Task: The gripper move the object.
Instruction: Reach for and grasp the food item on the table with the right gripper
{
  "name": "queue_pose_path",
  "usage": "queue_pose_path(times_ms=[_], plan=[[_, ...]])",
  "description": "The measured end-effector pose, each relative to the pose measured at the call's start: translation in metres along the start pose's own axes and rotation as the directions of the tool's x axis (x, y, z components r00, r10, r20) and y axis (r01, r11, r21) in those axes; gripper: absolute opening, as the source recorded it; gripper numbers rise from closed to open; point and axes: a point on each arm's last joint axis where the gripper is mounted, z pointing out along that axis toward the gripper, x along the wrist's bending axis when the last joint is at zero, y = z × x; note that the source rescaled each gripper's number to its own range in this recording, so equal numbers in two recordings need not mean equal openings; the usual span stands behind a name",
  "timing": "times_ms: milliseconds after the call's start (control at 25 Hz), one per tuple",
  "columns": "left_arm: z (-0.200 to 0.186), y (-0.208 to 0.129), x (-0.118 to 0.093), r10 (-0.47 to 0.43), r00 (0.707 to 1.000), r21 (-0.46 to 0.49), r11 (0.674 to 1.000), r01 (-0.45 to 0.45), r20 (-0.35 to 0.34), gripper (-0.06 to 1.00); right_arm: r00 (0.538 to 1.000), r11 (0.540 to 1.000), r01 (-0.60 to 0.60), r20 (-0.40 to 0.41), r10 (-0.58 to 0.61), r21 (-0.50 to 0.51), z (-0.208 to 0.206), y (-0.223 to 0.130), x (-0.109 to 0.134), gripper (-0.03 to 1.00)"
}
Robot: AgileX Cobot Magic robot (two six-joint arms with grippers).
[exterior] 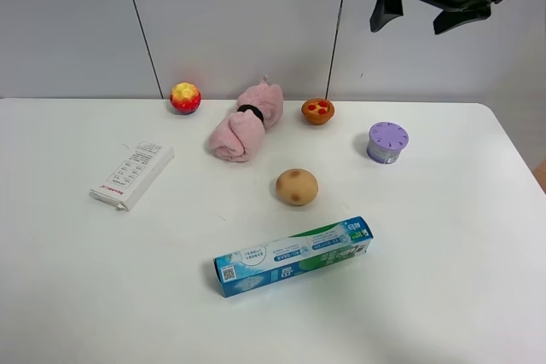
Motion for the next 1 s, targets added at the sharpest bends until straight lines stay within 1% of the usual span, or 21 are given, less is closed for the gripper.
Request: queue_pose_path(times_ms=[160,480,560,760,1000], plan=[[0.000,0.000,0.000,0.000,1.000,0.000,1.000,0.000,0.000,1.00,1.000,0.999,0.007,-0.024,-0.007,0.037,0.030,0.008,0.004,0.86],[0.000,0.000,0.000,0.000,1.000,0.000,1.000,0.000,0.000,1.00,1.000,0.990,0.012,-0.028,-0.008,0.138,0.097,0.008,-0.001,0.85],[0.000,0.000,0.000,0.000,1.000,0.000,1.000,0.000,0.000,1.00,1.000,0.989,0.012,-0.028,-0.008,0.149,0.109,0.008,-0.002,0.85],[0.000,0.000,0.000,0.000,1.000,0.000,1.000,0.000,0.000,1.00,1.000,0.987,0.011,-0.027,-0.007,0.157,0.136,0.006,-0.004,0.85],[0.000,0.000,0.000,0.000,1.000,0.000,1.000,0.000,0.000,1.00,0.999,0.994,0.027,-0.041,-0.023,0.103,0.159,0.007,-0.002,0.85]])
